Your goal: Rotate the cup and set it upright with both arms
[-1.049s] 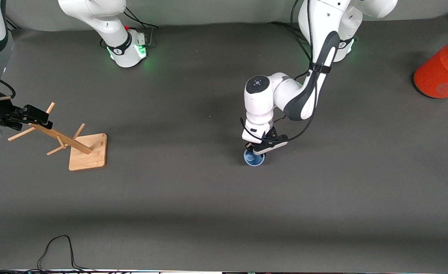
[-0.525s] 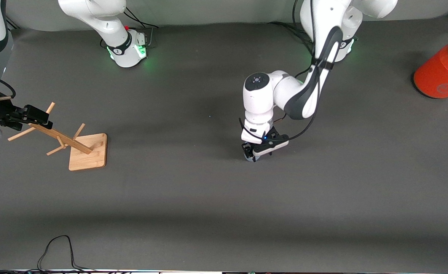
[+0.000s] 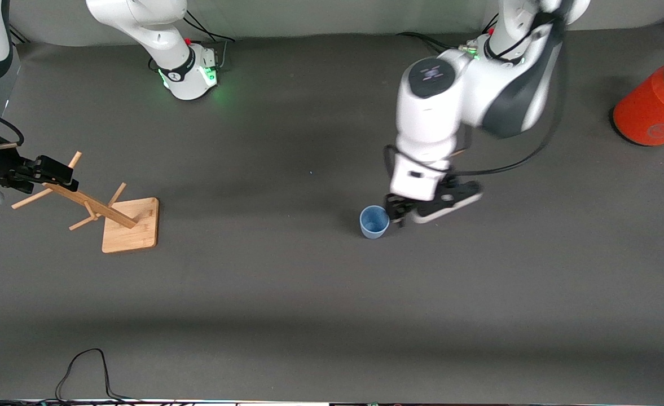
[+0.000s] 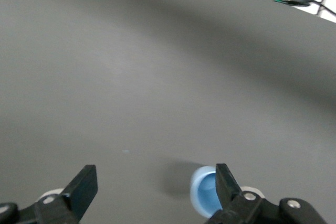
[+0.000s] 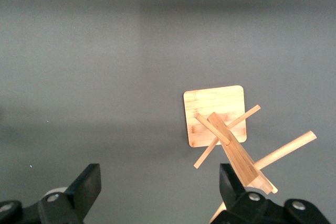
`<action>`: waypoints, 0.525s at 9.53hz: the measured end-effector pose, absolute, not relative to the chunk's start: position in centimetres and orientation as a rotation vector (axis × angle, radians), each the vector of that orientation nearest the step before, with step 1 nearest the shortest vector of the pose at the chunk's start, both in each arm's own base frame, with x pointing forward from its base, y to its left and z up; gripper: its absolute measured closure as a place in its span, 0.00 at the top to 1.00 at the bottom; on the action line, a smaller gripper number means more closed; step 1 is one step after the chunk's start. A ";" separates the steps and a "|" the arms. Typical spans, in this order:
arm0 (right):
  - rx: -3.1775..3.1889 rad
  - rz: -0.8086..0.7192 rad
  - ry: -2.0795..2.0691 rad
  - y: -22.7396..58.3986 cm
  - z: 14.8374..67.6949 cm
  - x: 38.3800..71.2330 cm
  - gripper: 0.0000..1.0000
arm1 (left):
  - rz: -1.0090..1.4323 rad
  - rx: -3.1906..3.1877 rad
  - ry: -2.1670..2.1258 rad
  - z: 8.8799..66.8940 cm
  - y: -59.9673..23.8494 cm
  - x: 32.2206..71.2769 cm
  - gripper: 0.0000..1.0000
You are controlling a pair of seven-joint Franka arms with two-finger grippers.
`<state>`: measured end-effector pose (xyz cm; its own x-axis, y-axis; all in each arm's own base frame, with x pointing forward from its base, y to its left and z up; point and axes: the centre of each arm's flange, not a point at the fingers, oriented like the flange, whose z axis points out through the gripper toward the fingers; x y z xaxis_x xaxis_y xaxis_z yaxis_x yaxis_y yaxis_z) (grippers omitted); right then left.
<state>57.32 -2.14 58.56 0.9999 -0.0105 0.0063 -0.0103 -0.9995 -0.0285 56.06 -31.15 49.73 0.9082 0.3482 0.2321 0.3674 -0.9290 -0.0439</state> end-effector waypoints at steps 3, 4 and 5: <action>-3.113 -0.009 0.016 -2.2 58.5 57.3 1.00 | -0.103 -2.971 -0.450 53.2 -16.3 58.2 1.00; -3.113 -0.009 0.016 -2.2 58.5 57.3 1.00 | -0.050 -3.007 -0.473 54.1 -11.4 58.3 1.00; -3.113 -0.009 0.016 -2.2 58.5 57.3 1.00 | -0.028 -3.036 -0.475 55.1 -7.2 57.8 1.00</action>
